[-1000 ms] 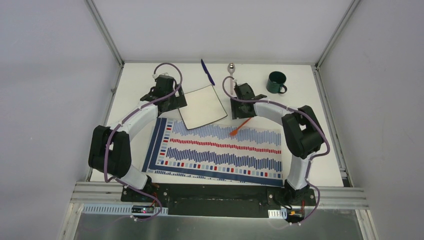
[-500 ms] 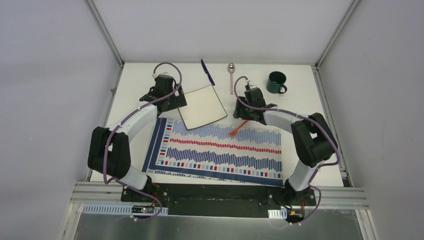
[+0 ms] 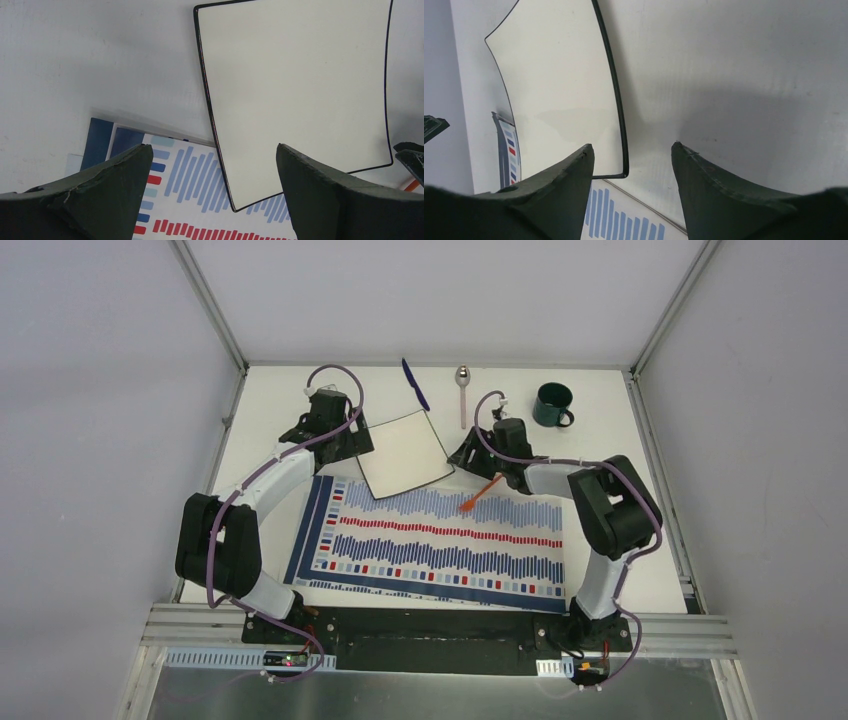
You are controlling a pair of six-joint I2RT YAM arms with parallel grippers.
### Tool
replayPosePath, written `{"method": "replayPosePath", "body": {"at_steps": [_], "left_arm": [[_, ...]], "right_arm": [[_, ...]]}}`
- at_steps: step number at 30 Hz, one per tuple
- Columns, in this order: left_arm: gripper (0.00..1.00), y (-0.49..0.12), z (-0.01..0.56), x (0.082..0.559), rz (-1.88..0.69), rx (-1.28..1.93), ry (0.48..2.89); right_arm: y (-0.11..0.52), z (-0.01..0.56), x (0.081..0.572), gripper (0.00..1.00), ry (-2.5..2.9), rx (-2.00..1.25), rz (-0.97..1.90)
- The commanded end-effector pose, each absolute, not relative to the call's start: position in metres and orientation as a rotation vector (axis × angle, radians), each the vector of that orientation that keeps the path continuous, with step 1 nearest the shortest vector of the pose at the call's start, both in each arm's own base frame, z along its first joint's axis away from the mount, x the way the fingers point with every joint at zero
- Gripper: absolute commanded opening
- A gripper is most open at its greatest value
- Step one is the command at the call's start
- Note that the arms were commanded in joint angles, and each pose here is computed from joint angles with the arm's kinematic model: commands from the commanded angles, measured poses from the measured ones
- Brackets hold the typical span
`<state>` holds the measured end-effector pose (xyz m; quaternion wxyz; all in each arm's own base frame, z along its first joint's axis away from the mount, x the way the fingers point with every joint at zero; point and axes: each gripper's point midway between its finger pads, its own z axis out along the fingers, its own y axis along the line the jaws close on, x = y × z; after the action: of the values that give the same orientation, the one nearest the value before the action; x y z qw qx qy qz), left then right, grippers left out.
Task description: Set the dinner table for one person
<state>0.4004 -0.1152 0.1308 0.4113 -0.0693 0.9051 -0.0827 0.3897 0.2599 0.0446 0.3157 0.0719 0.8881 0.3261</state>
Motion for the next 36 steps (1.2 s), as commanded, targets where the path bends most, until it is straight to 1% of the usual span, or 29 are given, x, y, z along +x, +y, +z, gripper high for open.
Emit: {"method": "replayPosePath", "body": {"at_steps": [1, 18, 28, 29, 30, 31, 32, 36], "left_arm": [[0.99, -0.111, 0.144, 0.405, -0.212, -0.166, 2.241], [0.99, -0.112, 0.144, 0.406, -0.217, -0.167, 2.241], [0.99, -0.113, 0.140, 0.407, -0.226, -0.169, 2.245], [0.99, -0.113, 0.140, 0.407, -0.225, -0.169, 2.245], [0.99, -0.113, 0.140, 0.407, -0.225, -0.170, 2.245], [0.99, -0.113, 0.141, 0.406, -0.226, -0.170, 2.242], [0.99, -0.112, 0.140, 0.406, -0.223, -0.169, 2.243], [0.99, -0.112, 0.141, 0.405, -0.221, -0.170, 2.242]], "right_arm": [[0.279, 0.061, 0.397, 0.63, 2.259, 0.176, 1.006], [0.313, 0.039, 0.404, 0.63, 2.230, 0.244, 1.264], [0.327, 0.027, 0.407, 0.63, 2.277, 0.226, 1.252], [0.328, 0.025, 0.406, 0.60, 2.286, 0.220, 1.242], [0.329, 0.024, 0.405, 0.55, 2.295, 0.214, 1.231], [0.329, 0.022, 0.404, 0.46, 2.302, 0.212, 1.224], [0.329, 0.021, 0.403, 0.39, 2.306, 0.213, 1.221], [0.327, 0.017, 0.399, 0.21, 2.321, 0.213, 1.219]]}}
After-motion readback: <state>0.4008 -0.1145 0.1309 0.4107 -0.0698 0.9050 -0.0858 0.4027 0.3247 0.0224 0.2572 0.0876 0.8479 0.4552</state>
